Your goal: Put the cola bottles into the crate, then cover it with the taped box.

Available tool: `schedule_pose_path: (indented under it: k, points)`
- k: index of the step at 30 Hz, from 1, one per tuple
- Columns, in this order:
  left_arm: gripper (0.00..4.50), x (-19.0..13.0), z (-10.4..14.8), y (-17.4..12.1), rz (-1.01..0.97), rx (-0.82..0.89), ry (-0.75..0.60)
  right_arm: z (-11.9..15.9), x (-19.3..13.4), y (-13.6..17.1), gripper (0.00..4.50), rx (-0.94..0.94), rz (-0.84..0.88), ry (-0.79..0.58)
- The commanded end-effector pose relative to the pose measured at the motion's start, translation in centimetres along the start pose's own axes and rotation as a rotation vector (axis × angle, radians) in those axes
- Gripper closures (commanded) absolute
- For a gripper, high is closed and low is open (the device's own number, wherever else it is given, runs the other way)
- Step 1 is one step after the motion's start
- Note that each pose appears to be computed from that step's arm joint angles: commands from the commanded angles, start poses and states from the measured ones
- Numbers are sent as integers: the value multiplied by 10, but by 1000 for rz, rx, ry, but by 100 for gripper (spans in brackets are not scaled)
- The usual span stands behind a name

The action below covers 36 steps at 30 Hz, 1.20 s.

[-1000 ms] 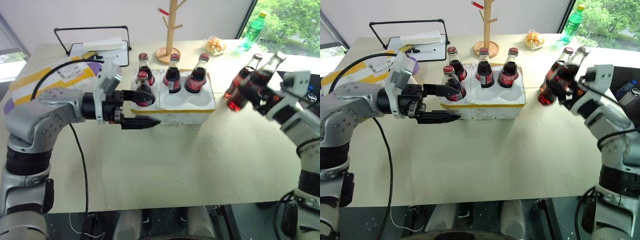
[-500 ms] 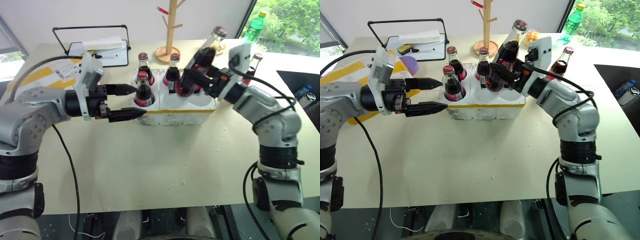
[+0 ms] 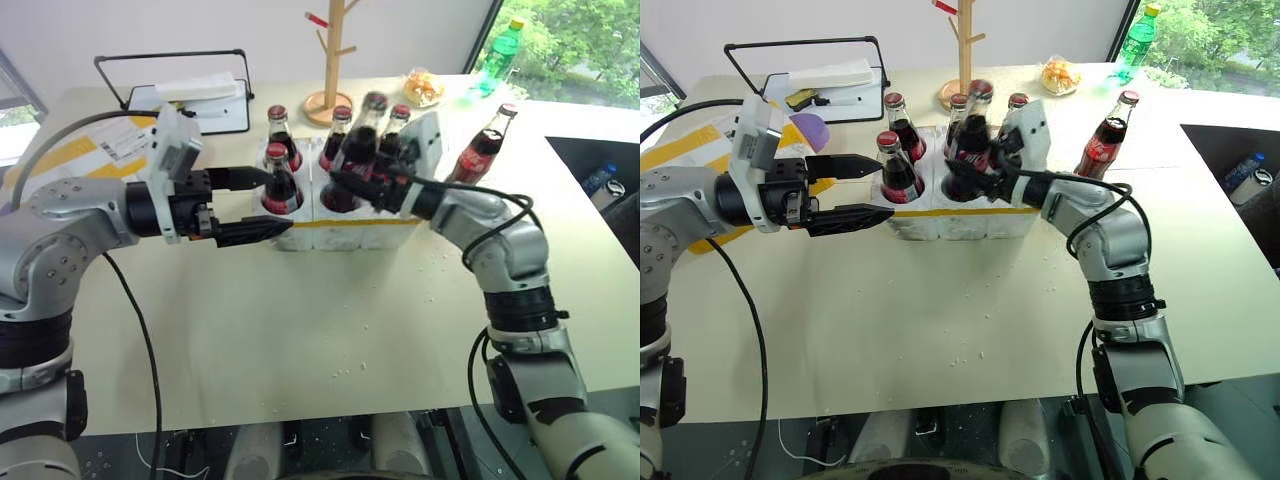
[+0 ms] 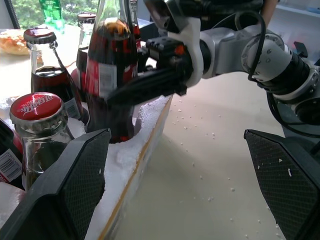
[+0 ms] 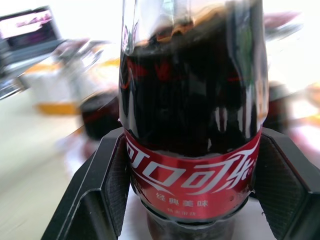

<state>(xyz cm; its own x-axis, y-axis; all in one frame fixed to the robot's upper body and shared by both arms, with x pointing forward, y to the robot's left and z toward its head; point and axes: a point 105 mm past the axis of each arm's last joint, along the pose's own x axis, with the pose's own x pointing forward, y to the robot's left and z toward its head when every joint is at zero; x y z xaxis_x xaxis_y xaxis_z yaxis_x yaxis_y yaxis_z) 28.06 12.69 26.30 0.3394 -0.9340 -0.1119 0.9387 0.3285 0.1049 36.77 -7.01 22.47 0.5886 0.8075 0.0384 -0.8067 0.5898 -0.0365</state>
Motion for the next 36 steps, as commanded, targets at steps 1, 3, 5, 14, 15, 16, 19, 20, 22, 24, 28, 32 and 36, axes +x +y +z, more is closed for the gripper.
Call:
schedule_pose_path:
  k: [1,3,5,14,15,16,19,20,22,24,28,32,36]
  points:
    - [0,-2,11,-4,-5,63,-20,14,6,18,176,-85,84,-20]
    - [0,-1,10,-5,-12,66,-17,5,7,16,176,-109,81,20]
    - [0,0,10,-5,-16,70,-16,-3,9,13,176,-135,72,56]
    - [0,7,13,-7,-45,82,-30,-16,8,-1,8,-110,28,115]
    - [0,8,13,-7,-51,81,-32,-13,5,-2,8,-108,24,109]
    - [0,9,13,-8,-54,81,-33,-12,4,-2,8,-106,21,105]
    - [0,13,12,-9,-74,77,-39,8,-22,-15,8,-88,-63,46]
    - [0,14,12,-9,-80,75,-41,15,-36,-20,8,-84,-105,28]
    - [0,16,11,-8,-89,72,-41,27,-63,-26,8,-79,-179,-1]
    - [0,18,11,-7,-101,70,-42,29,-89,-30,8,-46,-255,-1]
    - [0,24,11,-4,-120,70,-49,15,-135,-43,8,-27,-459,44]
    - [0,32,15,-3,-158,76,-63,6,-167,-56,8,7,-643,41]
    - [0,38,18,-2,-177,84,-72,1,-181,-77,8,-18,-801,30]
